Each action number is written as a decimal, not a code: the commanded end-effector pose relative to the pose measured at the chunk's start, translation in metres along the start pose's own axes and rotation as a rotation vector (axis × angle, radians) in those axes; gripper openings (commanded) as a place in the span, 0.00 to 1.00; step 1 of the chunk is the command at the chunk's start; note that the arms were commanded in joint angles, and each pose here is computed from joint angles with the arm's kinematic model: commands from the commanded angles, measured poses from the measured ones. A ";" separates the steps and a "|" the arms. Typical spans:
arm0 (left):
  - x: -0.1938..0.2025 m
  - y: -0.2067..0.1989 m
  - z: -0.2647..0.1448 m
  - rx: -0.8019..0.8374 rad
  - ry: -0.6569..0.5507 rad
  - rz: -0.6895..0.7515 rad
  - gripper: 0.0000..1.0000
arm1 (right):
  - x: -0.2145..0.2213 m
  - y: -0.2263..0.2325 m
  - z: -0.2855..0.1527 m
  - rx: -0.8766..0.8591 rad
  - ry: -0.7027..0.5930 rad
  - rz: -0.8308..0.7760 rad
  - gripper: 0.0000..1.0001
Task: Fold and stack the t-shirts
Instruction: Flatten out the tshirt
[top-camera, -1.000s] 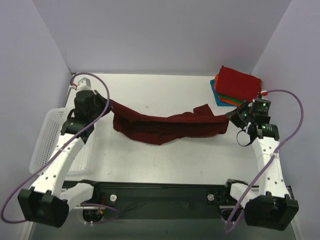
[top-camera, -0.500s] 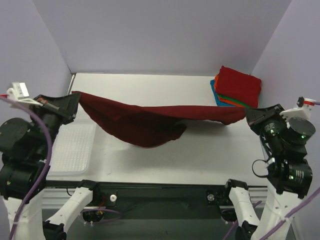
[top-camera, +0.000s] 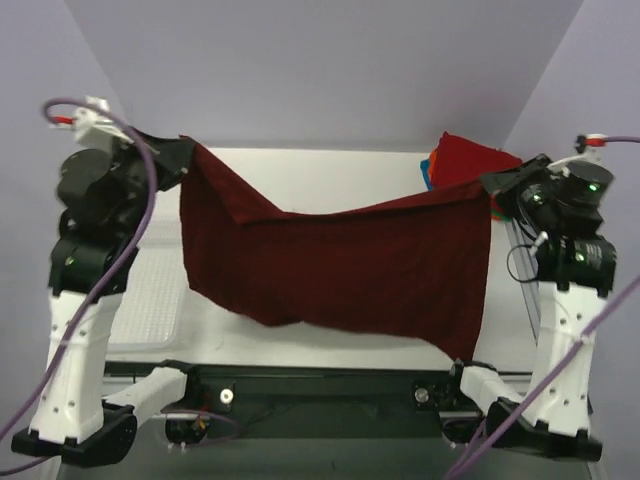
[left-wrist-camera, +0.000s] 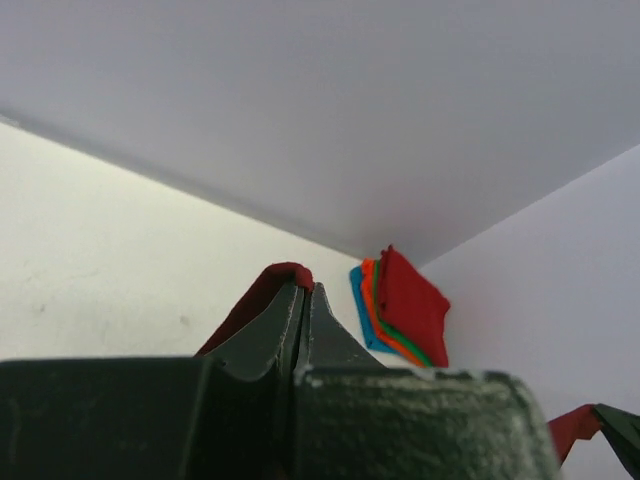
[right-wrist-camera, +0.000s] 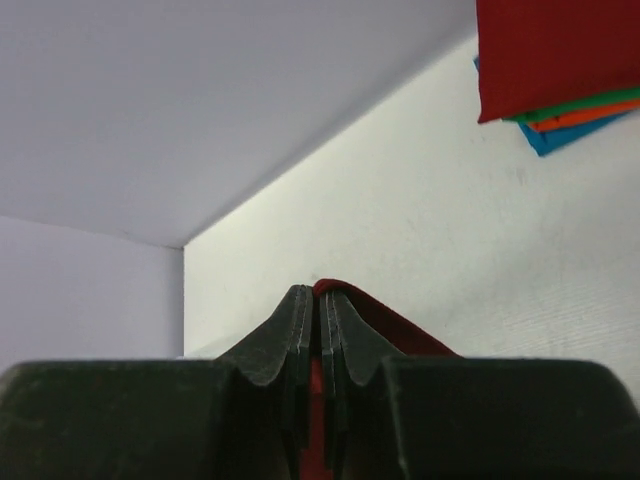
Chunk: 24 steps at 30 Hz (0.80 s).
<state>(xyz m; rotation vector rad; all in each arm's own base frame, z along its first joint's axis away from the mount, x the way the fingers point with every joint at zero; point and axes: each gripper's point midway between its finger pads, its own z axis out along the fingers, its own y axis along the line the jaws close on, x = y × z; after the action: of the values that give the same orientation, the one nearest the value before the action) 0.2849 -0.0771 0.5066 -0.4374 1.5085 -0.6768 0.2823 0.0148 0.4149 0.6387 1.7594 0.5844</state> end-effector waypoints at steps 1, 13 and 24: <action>0.034 0.019 0.088 -0.003 0.049 -0.001 0.00 | 0.011 -0.006 0.081 -0.025 0.066 0.005 0.00; -0.041 -0.018 0.259 0.237 -0.041 0.010 0.00 | -0.063 0.091 0.229 -0.272 -0.066 -0.064 0.00; -0.087 -0.008 0.194 0.289 -0.116 -0.027 0.00 | -0.085 0.093 0.189 -0.325 -0.131 -0.022 0.00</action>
<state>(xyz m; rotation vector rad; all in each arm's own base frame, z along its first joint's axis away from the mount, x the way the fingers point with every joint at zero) 0.5041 -0.0417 0.5770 -0.3386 1.3078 -0.8130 0.5017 0.0418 0.5018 0.4018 1.4911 0.7304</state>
